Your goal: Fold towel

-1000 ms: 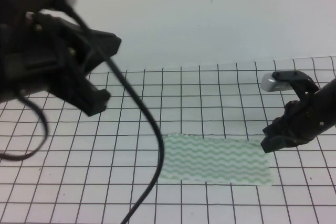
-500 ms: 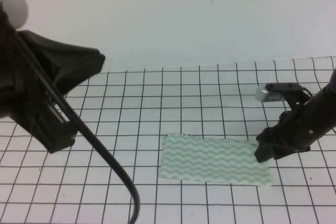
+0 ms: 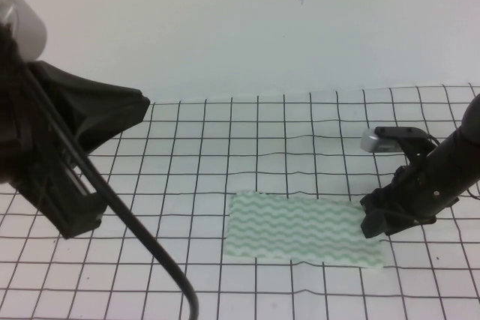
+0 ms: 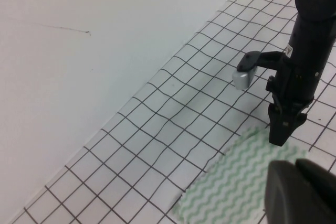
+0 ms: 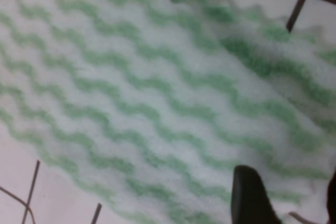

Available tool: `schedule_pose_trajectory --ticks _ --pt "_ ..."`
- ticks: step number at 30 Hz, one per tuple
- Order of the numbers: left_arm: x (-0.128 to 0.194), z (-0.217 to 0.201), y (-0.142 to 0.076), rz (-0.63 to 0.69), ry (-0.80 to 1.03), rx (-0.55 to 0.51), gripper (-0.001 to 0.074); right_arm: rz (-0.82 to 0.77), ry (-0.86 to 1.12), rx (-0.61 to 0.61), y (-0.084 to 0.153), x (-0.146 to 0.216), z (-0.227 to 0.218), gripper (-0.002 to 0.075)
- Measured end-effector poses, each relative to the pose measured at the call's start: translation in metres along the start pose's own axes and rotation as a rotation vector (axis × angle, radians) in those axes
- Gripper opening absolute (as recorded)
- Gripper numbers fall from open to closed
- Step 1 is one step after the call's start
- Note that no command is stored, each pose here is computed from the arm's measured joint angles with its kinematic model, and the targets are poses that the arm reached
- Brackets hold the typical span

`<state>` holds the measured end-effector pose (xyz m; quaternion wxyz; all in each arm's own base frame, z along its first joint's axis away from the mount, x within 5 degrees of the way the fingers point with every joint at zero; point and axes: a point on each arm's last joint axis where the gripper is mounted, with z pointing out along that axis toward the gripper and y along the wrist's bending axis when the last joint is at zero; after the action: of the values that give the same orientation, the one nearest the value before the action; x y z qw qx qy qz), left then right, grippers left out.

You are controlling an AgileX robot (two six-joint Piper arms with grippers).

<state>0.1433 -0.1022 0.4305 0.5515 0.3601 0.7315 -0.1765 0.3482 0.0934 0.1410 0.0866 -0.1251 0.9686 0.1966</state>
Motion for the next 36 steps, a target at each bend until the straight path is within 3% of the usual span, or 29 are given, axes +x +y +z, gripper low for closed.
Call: schedule_pose_trajectory --ticks 23,36 --pt "0.002 0.000 0.000 0.020 0.025 -0.002 -0.0001 -0.010 0.045 -0.055 0.008 -0.010 -0.001 0.0317" --pt "0.004 0.000 0.000 0.026 0.047 0.005 -0.0001 0.030 0.107 -0.008 0.005 -0.004 -0.001 0.0317"
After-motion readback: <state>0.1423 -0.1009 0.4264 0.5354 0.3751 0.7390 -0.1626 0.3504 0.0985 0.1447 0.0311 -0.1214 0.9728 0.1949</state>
